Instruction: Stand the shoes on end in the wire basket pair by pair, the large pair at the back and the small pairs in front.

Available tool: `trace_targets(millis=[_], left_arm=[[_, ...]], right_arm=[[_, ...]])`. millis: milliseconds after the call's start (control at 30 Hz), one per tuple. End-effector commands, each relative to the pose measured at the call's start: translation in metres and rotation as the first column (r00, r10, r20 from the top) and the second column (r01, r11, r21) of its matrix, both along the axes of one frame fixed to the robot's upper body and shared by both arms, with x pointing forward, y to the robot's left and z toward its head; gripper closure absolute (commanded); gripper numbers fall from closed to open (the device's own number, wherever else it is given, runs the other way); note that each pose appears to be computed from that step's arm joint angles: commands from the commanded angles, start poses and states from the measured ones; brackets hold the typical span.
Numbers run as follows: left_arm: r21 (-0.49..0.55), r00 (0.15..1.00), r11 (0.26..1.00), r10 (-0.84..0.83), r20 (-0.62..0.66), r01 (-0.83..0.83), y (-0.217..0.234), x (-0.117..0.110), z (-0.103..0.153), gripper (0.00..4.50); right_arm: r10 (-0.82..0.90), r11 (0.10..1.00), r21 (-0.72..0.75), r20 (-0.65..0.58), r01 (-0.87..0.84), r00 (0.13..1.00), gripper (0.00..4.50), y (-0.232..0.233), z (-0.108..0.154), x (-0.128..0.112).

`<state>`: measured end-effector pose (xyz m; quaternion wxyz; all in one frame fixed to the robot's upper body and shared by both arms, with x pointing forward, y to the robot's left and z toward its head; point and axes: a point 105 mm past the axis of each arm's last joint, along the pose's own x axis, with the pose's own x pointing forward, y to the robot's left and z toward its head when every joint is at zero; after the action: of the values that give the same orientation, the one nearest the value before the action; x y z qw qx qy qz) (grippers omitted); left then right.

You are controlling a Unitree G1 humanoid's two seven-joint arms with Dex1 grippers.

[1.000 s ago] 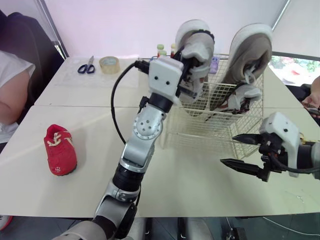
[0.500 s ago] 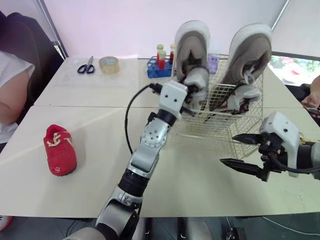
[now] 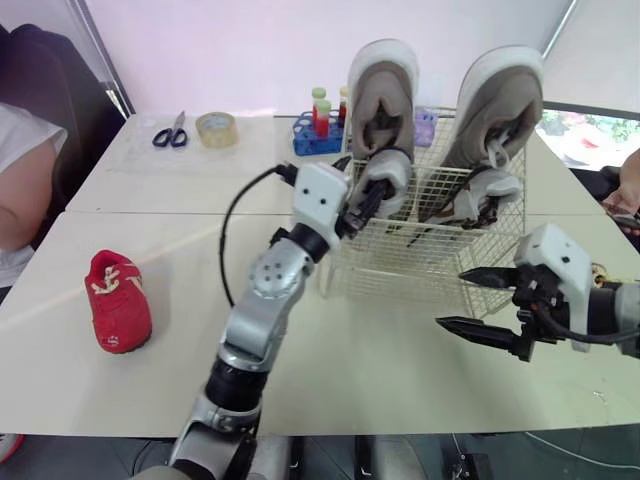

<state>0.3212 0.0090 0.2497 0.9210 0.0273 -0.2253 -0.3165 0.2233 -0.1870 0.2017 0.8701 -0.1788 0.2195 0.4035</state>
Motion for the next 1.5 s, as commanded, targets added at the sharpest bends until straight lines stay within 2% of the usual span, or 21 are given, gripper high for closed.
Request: trace_targets(millis=[33,167,333,400,467,533,633,733,800,900,967,1033,1167,1233,1333,1400,1500], left_arm=[[0.022,0.998,0.999,-0.04,0.055,0.039,0.019,-0.017,0.024,1.36],[0.081,0.997,0.994,-0.075,0.032,0.072,0.034,-0.023,0.029,1.36],[0.16,0.984,0.971,-0.173,-0.043,0.178,0.039,-0.035,0.021,1.36],[0.153,0.981,0.97,-0.178,-0.08,0.189,0.049,-0.034,0.021,1.36],[0.127,0.984,0.98,-0.144,-0.102,0.156,0.065,-0.025,0.027,0.79],[0.105,0.985,0.985,-0.124,-0.116,0.137,0.077,-0.02,0.032,0.02],[0.109,0.981,0.987,-0.097,-0.166,0.116,0.093,-0.012,0.034,0.02],[0.115,0.968,0.977,-0.153,-0.201,0.178,0.094,-0.018,0.034,0.02],[0.098,0.939,0.954,-0.257,-0.228,0.284,0.093,-0.03,0.034,0.02],[0.055,0.879,0.91,-0.381,-0.288,0.412,0.09,-0.042,0.031,0.02],[0.015,0.823,0.869,-0.464,-0.328,0.495,0.086,-0.05,0.027,0.02],[-0.024,0.77,0.828,-0.532,-0.352,0.561,0.078,-0.055,0.023,0.02],[-0.058,0.688,0.758,-0.618,-0.381,0.65,0.066,-0.056,0.012,0.02],[-0.076,0.64,0.711,-0.669,-0.378,0.699,0.058,-0.06,0.01,0.02],[-0.062,0.602,0.67,-0.7,-0.385,0.74,0.045,-0.063,0.002,0.02],[-0.053,0.583,0.648,-0.716,-0.384,0.76,0.042,-0.066,-0.003,0.02],[-0.045,0.56,0.616,-0.742,-0.369,0.786,0.031,-0.073,-0.005,0.02]], right_arm=[[0.021,1.0,-0.011,0.042,-0.021,0.999,0.0,-0.001,0.01,0.007],[0.047,0.999,-0.02,0.051,-0.046,0.998,0.0,-0.002,0.012,0.015],[0.081,0.996,-0.032,0.057,-0.079,0.995,0.0,-0.002,0.013,0.022],[0.097,0.995,-0.043,0.065,-0.094,0.993,0.0,-0.002,0.014,0.025],[0.119,0.992,-0.049,0.082,-0.115,0.989,0.0,-0.002,0.02,0.029],[0.126,0.991,-0.052,0.103,-0.121,0.987,0.0,-0.002,0.025,0.033],[0.134,0.991,-0.04,0.143,-0.13,0.981,0.0,-0.003,0.035,0.041],[0.09,0.996,-0.019,0.164,-0.088,0.982,0.0,-0.01,0.04,0.047],[0.0,1.0,0.01,0.208,-0.002,0.978,0.0,-0.021,0.048,0.055],[-0.137,0.991,0.052,0.286,0.127,0.948,0.0,-0.052,0.073,0.056],[-0.227,0.972,0.133,0.326,0.194,0.918,0.0,-0.072,0.098,0.047],[-0.262,0.96,0.181,0.309,0.214,0.914,0.0,-0.083,0.108,0.031],[-0.229,0.952,0.247,0.185,0.181,0.955,0.0,-0.072,0.108,-0.013],[-0.271,0.94,0.256,0.164,0.225,0.948,0.0,-0.077,0.106,-0.023],[-0.454,0.871,0.279,0.141,0.404,0.88,0.0,-0.108,0.095,-0.034],[-0.557,0.821,0.261,0.168,0.508,0.813,0.0,-0.126,0.086,-0.039],[-0.707,0.707,0.254,0.26,0.66,0.658,0.0,-0.166,0.074,-0.048]])
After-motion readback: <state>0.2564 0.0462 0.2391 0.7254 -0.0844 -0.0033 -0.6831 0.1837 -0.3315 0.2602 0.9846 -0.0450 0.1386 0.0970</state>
